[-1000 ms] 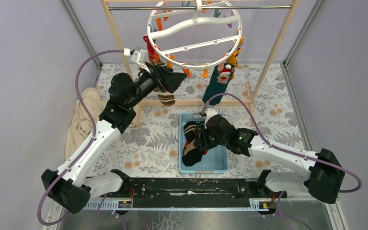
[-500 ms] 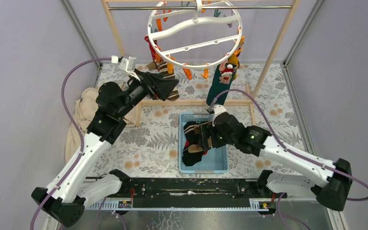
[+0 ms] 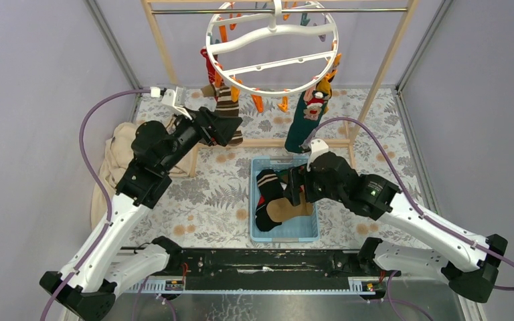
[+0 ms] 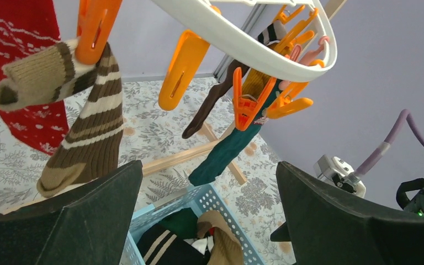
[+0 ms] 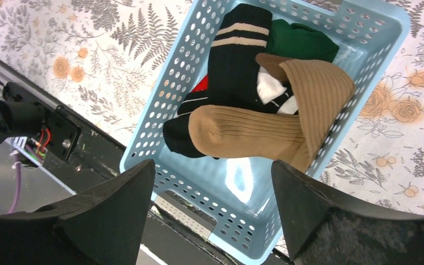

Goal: Remove the socks clipped to the hanger
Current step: Place the sock in the bin, then remove the sock from the hanger.

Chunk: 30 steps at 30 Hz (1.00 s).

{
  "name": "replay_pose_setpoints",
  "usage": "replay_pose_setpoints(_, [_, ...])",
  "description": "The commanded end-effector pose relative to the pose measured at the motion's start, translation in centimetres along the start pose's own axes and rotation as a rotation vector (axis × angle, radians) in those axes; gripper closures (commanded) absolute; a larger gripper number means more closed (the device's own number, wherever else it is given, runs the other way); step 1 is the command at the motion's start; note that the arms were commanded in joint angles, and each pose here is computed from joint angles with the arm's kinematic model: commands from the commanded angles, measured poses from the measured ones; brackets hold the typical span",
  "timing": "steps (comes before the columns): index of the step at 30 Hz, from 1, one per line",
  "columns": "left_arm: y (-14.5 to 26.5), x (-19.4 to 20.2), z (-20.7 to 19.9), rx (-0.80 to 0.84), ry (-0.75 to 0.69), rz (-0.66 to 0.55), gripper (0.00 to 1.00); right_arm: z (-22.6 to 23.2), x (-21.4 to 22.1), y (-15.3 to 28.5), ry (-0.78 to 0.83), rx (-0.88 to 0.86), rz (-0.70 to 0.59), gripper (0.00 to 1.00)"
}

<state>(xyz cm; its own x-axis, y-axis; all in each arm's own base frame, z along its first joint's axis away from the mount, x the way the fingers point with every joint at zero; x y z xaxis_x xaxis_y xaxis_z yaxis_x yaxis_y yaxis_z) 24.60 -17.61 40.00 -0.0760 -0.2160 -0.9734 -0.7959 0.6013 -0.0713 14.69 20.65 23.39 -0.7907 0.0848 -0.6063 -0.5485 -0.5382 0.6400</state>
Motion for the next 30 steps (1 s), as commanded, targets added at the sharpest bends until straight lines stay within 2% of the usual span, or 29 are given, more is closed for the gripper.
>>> replay_pose_setpoints(1, [0.5, 0.1, 0.4, -0.034, -0.024, -0.002, 0.01, -0.7, -0.7, -1.1, 0.018, 0.053, -0.05, 0.18])
replay_pose_setpoints(4, [0.6, 0.2, 0.7, -0.055, -0.026, 0.003, 0.01, -0.8, -1.0, -2.5, 0.024, 0.068, -0.072, 0.24])
replay_pose_setpoints(8, [0.9, 0.6, 2.2, -0.162, -0.018, 0.027, 0.01, 0.6, -2.0, -4.1, 0.04, 0.03, -0.091, 0.33])
replay_pose_setpoints(10, [1.2, 0.9, 3.2, -0.239, -0.018, 0.037, 0.01, 1.4, -2.7, -4.7, 0.048, 0.002, -0.12, 0.34])
replay_pose_setpoints(18, [3.3, 1.9, 5.7, -0.441, -0.003, 0.054, 0.01, 3.5, -4.8, -8.4, 0.089, -0.151, -0.317, 0.23])
replay_pose_setpoints(21, [4.3, 2.2, 6.5, -0.508, 0.003, 0.067, 0.01, 4.0, -4.9, -10.4, 0.089, -0.186, -0.351, 0.2])
replay_pose_setpoints(30, [5.7, 3.3, 7.2, -0.582, 0.015, 0.117, 0.01, 6.3, -6.6, -15.7, 0.14, -0.301, -0.506, 0.17])
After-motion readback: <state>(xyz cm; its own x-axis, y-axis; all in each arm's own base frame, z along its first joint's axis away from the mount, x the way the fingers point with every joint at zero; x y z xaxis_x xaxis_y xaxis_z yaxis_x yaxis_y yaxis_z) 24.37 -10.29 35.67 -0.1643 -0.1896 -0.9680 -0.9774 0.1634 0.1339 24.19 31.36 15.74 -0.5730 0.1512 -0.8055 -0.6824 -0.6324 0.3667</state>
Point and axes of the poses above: each gripper's point midway between its finger pads, its own y axis back along the fingers, its own z axis along the line the jaws close on, x = y × z, the point moved 4 cm from there along y, back along the fingers, and after that the axes turned 15 degrees about -y, right-handed, at the moved point
